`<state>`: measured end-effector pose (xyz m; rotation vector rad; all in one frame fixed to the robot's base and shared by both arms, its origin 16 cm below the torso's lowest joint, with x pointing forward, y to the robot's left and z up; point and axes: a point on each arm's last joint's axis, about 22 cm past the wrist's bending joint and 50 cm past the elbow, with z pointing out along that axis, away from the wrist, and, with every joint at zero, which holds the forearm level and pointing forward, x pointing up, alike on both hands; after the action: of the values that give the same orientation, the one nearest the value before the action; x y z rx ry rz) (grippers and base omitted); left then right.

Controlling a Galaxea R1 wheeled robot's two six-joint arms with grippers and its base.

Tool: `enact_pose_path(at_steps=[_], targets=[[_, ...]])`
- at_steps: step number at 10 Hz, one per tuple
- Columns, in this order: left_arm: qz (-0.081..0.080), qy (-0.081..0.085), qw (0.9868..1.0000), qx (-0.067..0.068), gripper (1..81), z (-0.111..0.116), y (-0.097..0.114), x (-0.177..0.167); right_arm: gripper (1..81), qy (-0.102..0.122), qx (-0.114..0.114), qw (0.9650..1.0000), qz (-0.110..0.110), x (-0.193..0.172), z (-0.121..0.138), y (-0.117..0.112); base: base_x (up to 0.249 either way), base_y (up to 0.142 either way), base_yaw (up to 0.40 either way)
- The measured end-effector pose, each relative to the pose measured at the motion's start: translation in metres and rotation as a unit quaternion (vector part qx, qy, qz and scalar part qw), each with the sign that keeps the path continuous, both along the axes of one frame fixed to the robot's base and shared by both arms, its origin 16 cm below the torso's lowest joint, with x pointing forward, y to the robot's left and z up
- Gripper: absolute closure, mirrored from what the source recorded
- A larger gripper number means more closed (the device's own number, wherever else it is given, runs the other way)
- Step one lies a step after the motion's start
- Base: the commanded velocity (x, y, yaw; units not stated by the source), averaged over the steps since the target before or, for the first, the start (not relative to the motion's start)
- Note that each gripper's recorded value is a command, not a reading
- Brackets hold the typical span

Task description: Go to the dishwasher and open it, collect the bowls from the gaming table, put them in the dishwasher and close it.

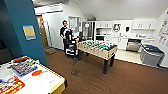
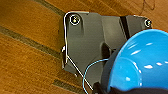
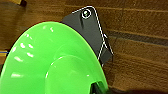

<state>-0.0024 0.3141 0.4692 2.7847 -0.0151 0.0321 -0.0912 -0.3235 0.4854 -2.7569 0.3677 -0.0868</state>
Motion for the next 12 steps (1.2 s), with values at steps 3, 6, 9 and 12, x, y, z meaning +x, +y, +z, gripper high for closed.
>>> enact_pose_path(at_steps=[3,6,9,12], targets=[[0.000,0.000,1.0000,0.000,81.1,-0.0001,0.0004,0.0001,81.1,0.000,-0.006,1.0000,0.001,-0.0007,-0.0038,-0.0019,0.000,0.000,-0.385],[0.000,0.000,1.0000,-0.001,81.1,-0.0002,-0.0011,0.0002,81.1,0.001,-0.006,1.0000,0.001,-0.0009,-0.0047,-0.0011,0.000,0.000,-0.375],[0.000,0.001,1.0000,-0.001,81.1,-0.0004,-0.0024,-0.0008,81.1,-0.002,-0.008,1.0000,0.001,0.0032,-0.0051,-0.0030,0.000,0.000,-0.347],[0.000,0.001,1.0000,-0.001,81.1,-0.0005,-0.0027,-0.0020,81.1,-0.003,-0.008,1.0000,0.001,0.0037,-0.0051,-0.0030,0.000,0.000,-0.347]])
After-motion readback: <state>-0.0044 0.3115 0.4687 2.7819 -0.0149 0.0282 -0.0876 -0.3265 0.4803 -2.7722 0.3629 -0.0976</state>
